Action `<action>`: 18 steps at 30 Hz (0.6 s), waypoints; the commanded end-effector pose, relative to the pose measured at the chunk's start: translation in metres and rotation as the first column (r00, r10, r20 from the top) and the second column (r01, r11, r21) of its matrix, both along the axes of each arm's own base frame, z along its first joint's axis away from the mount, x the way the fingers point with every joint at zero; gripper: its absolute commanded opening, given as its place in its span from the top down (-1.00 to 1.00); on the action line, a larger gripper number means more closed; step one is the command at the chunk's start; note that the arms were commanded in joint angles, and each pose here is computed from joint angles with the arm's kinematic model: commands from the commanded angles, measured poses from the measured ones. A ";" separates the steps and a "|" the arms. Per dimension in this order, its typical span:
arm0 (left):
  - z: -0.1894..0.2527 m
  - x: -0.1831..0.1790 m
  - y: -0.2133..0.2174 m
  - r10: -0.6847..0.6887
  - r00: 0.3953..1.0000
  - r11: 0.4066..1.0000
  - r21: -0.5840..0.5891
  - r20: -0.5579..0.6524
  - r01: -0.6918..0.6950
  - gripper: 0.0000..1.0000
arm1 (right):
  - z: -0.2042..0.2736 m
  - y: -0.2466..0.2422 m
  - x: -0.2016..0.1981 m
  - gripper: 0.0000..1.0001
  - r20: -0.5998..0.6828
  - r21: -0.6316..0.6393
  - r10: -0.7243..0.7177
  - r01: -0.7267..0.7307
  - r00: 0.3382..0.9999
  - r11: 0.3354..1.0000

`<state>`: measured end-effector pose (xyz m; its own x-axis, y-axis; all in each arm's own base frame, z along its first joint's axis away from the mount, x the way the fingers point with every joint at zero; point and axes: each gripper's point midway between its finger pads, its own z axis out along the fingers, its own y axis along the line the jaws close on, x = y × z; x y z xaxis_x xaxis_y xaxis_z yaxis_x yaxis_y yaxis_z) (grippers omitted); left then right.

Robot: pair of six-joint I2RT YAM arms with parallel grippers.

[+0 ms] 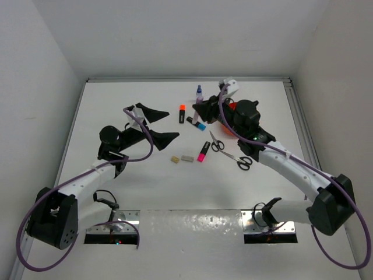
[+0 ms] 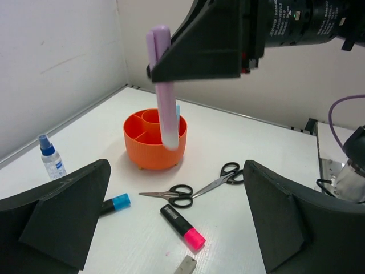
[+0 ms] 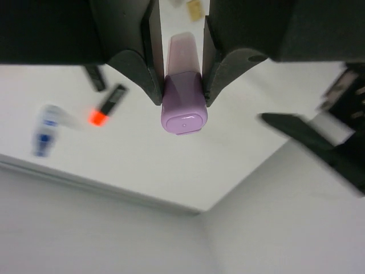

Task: Sort the stationery into containers
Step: Close the pen cap on the pen, then place the pen in the storage box.

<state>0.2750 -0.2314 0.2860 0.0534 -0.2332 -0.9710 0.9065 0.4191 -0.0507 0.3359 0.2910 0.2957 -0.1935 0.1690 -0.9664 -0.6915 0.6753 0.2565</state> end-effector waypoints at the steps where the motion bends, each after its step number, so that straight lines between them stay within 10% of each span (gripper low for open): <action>1: 0.009 -0.003 0.004 0.023 0.997 1.000 0.012 0.079 -0.024 -0.99 | 0.015 -0.082 0.035 1.00 0.085 -0.027 -0.399 0.403 0.913 0.915; 8: -0.002 0.008 0.011 0.083 0.996 0.996 0.024 0.044 -0.084 -0.99 | -0.040 -0.213 0.048 1.00 -0.028 -0.152 -0.764 0.753 0.644 0.640; 18: -0.008 0.018 0.014 0.123 0.992 0.992 0.031 0.007 -0.124 -0.99 | -0.091 -0.264 0.067 1.00 -0.131 -0.127 -0.901 0.894 0.414 0.429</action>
